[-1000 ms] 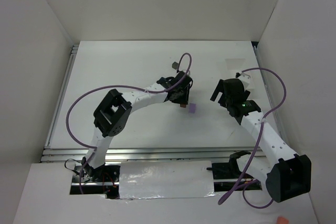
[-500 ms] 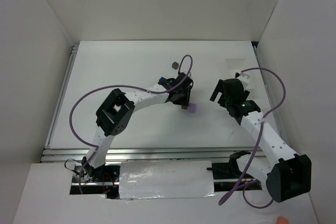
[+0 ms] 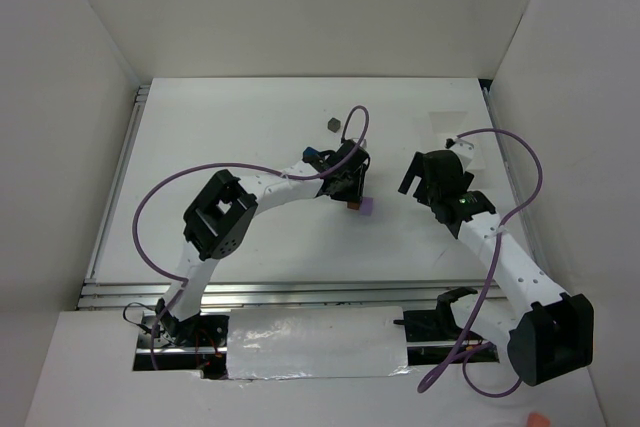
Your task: Build the wood block tower
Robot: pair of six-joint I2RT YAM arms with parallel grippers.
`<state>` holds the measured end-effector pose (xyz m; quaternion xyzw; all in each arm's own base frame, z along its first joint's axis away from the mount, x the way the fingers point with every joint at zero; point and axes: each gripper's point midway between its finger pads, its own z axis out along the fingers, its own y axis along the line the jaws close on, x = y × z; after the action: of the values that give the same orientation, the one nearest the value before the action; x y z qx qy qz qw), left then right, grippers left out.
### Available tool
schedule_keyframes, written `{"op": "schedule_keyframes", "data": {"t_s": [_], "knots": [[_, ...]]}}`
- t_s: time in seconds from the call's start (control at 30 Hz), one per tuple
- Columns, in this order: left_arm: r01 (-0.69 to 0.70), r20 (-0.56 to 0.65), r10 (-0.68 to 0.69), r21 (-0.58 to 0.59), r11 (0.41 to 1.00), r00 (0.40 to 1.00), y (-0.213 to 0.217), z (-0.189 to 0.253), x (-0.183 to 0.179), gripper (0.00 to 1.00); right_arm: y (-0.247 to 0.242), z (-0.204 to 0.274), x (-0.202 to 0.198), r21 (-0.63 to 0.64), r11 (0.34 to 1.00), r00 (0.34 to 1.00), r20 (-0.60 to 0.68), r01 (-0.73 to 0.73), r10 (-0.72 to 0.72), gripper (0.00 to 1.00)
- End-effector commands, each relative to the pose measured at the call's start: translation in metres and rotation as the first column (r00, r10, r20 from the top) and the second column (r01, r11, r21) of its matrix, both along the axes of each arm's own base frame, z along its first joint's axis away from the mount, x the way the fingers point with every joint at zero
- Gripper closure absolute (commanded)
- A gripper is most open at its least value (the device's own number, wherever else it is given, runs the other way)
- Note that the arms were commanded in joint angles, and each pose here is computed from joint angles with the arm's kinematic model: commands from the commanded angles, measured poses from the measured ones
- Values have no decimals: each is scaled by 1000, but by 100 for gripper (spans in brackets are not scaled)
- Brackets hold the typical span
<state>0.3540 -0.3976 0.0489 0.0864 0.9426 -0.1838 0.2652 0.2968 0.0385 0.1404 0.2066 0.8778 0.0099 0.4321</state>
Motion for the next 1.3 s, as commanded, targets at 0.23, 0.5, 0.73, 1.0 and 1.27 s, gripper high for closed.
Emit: {"op": "schedule_keyframes", "data": {"t_s": [0.23,0.5,0.73,1.0,1.27], "knots": [[-21,-5,20,-19,1000,1000,-4,3,-2,66,2,6,4,-14,1000,1000,22,-3,4,0],[-21,0,21,-12,1000,1000,-3,5,-4,62,3,4,3,-19,1000,1000,12,-7,8,0],[-14,1,14,-17,1000,1000,-5,8,-6,59,4,4,4,-25,1000,1000,11,-7,7,0],[-20,10,20,-9,1000,1000,-2,11,-6,50,5,4,4,-36,999,1000,9,-10,10,0],[-13,19,13,-22,1000,1000,-4,16,-6,44,7,3,4,-41,999,1000,4,-22,23,0]]}}
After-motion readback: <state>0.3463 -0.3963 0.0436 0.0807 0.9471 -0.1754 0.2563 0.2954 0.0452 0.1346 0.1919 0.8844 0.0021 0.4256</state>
